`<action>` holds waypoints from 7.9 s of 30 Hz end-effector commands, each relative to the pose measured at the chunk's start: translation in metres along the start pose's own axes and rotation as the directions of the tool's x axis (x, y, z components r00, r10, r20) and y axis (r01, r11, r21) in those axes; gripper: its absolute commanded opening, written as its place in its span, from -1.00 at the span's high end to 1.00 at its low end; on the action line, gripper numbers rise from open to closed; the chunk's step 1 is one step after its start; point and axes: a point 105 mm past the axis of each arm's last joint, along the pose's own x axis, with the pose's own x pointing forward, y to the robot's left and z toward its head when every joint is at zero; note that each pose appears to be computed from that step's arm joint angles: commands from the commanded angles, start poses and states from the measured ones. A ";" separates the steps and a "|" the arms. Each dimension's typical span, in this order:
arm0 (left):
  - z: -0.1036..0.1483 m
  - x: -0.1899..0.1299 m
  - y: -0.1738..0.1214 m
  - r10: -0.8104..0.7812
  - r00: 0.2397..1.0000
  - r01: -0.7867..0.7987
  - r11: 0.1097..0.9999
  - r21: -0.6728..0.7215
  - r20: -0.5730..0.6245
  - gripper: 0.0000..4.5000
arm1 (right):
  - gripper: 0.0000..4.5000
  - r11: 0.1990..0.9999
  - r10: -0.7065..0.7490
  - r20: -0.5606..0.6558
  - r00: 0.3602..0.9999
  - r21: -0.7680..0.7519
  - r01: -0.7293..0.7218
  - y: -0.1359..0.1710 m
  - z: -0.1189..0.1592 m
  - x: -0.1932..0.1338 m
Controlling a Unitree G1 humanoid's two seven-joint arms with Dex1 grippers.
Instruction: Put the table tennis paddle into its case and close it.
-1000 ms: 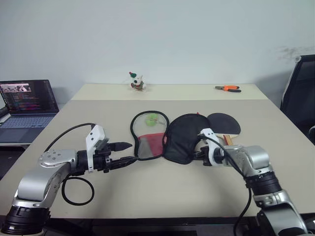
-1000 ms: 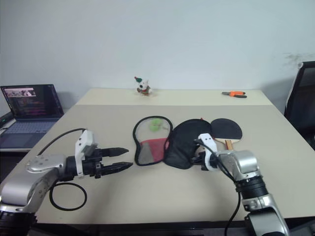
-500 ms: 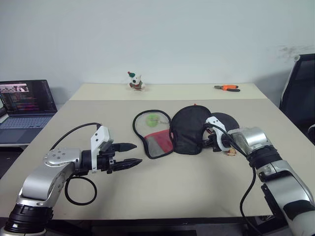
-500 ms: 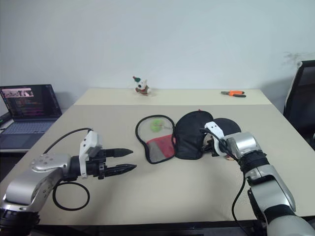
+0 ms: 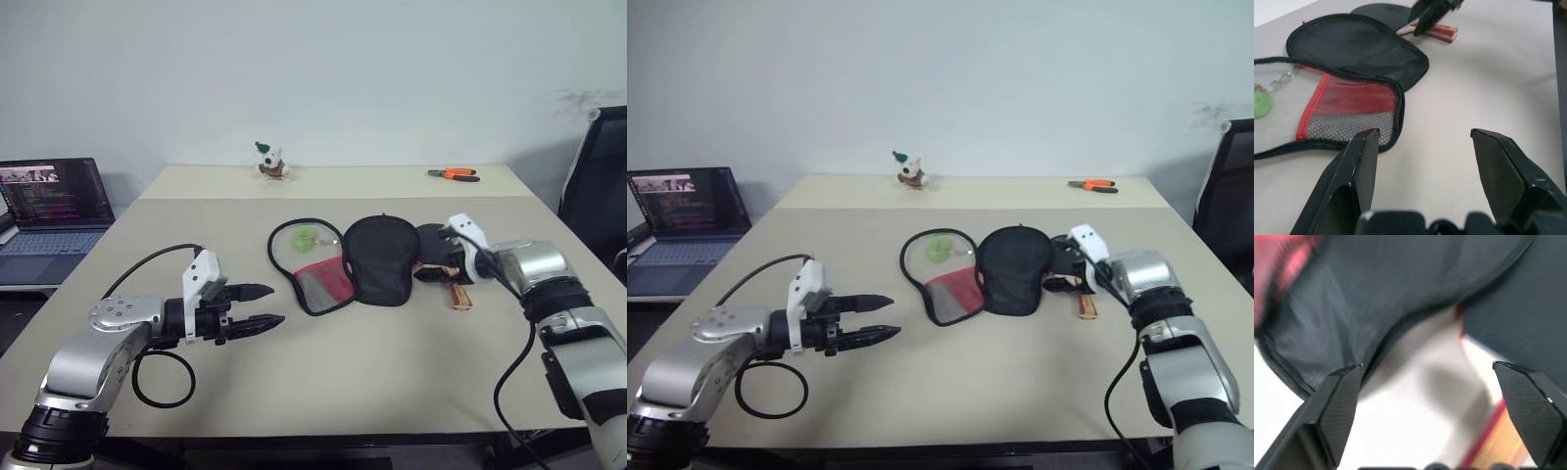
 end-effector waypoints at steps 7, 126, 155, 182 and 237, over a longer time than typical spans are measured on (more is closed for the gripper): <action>0.016 0.007 -0.006 -0.049 0.999 0.047 0.997 0.065 0.021 -0.43 | -0.99 0.955 -0.280 0.059 0.958 0.121 0.271 -0.019 -0.021 -0.015; -0.075 0.034 0.103 0.455 0.850 -0.482 0.875 -0.043 -0.266 0.99 | -1.00 0.825 0.527 0.299 0.796 -0.405 -0.394 0.155 0.049 -0.090; 0.082 0.187 0.078 0.181 0.971 -0.195 0.977 0.082 0.157 0.99 | -1.00 0.901 0.373 0.326 0.869 -0.349 -0.256 0.120 0.050 -0.097; 0.077 0.014 0.046 0.173 0.945 -0.181 0.984 0.001 0.278 0.99 | -1.00 0.993 -0.119 0.195 0.974 0.028 0.116 0.014 0.013 0.041; 0.004 -0.022 -0.058 -0.238 0.970 0.236 0.971 -0.039 -0.053 1.00 | 0.98 0.862 0.381 -0.034 0.924 0.376 -0.341 0.140 -0.038 0.051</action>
